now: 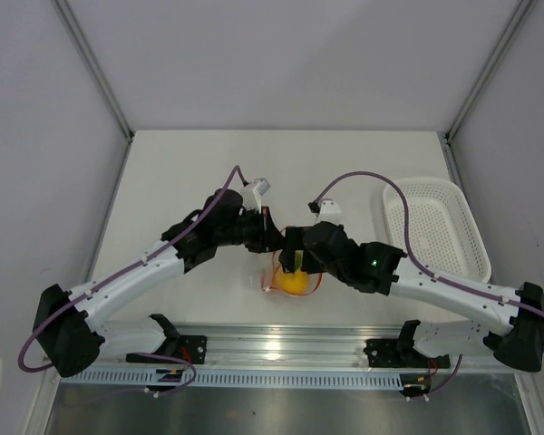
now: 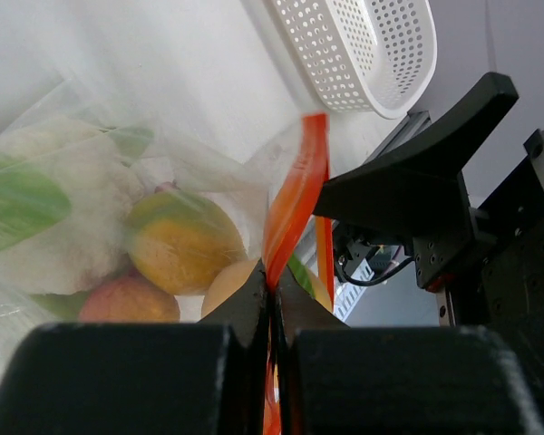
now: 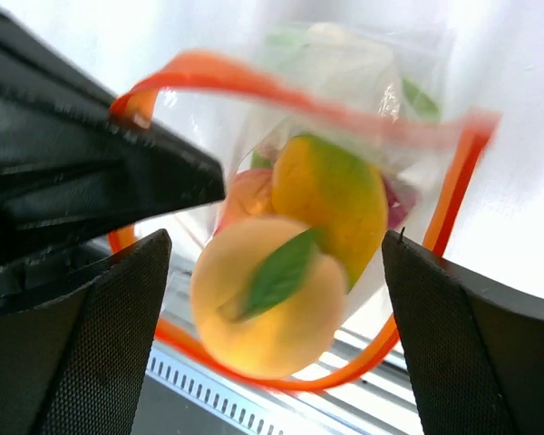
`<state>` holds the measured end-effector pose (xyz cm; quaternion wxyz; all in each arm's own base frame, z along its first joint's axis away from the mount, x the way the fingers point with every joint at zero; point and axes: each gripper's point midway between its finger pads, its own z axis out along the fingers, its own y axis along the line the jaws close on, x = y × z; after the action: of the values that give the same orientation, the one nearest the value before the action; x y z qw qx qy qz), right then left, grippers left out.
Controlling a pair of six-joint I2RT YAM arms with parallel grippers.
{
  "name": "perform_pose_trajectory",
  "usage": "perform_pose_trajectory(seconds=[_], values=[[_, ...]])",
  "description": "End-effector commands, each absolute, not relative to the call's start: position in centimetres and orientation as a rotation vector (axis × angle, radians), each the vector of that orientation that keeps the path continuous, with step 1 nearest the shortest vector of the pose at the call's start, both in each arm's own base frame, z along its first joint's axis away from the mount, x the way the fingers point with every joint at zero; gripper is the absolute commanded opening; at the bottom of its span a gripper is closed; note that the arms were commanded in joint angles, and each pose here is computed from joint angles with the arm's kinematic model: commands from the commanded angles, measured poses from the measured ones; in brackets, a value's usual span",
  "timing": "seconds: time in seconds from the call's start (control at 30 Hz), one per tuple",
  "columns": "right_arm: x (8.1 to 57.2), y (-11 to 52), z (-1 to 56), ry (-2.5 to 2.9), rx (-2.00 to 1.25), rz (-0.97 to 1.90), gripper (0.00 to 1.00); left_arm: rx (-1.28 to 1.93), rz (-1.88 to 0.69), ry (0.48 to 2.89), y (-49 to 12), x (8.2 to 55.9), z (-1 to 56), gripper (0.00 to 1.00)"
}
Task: Place the food in the zip-top bag and seal the zipper
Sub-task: Place the fake fruit in the zipper food storage bag, then adjust the zipper food storage bag at the center of the board.
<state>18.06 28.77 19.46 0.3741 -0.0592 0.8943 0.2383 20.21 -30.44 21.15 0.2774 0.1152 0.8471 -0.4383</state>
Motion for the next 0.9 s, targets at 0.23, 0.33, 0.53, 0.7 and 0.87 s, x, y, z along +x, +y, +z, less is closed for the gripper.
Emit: perform_pose_trajectory(seconds=[0.23, 0.33, 0.53, 0.7, 0.87], values=[[18.8, 26.1, 21.9, 2.236, -0.053, 0.547, 0.99, 0.283, -1.202, 2.237, -30.5, 20.3, 22.2, 0.00], [18.3, 24.9, 22.6, 2.218, -0.014, 0.572, 0.99, 0.288, -1.191, 2.238, -30.4, 20.3, 22.2, 0.01], [17.1, 22.8, 22.4, 2.218, 0.046, 0.614, 0.92, 0.288, -1.178, 2.232, -30.2, 20.4, 22.3, 0.01], [15.8, 23.0, 19.5, 2.268, 0.037, 0.679, 0.75, 0.288, -1.183, 2.228, -30.1, 20.3, 22.3, 0.01], [15.6, 23.9, 17.9, 2.298, 0.035, 0.698, 0.67, 0.296, -1.182, 2.228, -30.1, 20.2, 22.3, 0.01]])
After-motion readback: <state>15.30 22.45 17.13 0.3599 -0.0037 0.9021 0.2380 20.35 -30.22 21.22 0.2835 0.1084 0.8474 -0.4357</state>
